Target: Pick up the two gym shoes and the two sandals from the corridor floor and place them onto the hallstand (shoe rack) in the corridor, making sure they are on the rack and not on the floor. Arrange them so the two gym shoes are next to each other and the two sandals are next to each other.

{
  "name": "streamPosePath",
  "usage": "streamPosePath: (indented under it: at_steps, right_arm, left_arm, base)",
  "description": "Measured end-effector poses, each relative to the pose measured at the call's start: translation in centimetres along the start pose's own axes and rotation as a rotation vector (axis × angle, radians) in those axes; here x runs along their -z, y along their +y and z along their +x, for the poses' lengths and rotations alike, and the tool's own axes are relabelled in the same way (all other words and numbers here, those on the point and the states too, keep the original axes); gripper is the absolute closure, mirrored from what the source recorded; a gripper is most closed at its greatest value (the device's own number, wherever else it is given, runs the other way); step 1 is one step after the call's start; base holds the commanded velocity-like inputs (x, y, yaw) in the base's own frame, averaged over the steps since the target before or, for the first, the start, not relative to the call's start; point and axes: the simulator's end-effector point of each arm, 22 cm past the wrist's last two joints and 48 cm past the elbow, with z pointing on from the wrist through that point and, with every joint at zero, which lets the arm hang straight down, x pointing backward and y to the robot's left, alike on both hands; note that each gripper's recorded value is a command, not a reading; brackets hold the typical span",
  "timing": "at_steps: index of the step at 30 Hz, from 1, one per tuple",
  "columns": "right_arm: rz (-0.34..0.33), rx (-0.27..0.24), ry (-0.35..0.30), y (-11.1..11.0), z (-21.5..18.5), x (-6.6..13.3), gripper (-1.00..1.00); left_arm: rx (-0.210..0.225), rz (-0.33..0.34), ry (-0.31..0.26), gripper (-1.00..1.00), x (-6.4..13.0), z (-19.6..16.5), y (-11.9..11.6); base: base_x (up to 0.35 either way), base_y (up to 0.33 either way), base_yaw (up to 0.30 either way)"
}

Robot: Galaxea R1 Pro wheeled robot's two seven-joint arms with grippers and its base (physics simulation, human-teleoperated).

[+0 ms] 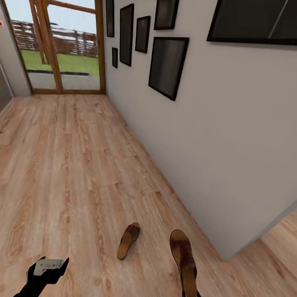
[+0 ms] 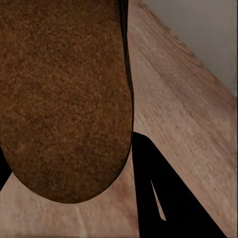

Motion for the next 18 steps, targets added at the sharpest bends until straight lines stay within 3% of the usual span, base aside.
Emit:
streamPosePath:
  at_steps: [8,14,18]
  right_arm:
    - [0.001,-0.002,-0.001,0.04,-0.04,-0.01,1.0]
    - [0.003,-0.003,-0.003,0.0,-0.14,-0.04,1.0]
    - [0.002,-0.004,-0.004,0.08,-0.19,-0.06,1.0]
  left_arm:
    - [0.001,-0.001,0.0,-1.0,0.01,0.0,0.02]
    - [0.001,0.0,0.0,-1.0,0.01,-0.02,0.01]
    - [0.001,0.0,0.0,-1.0,0.02,-0.02,0.02]
  base:
    - [0.029,0.003,-0.3]
    - [0.199,0.159,-0.295]
    - [0.232,0.202,-0.149]
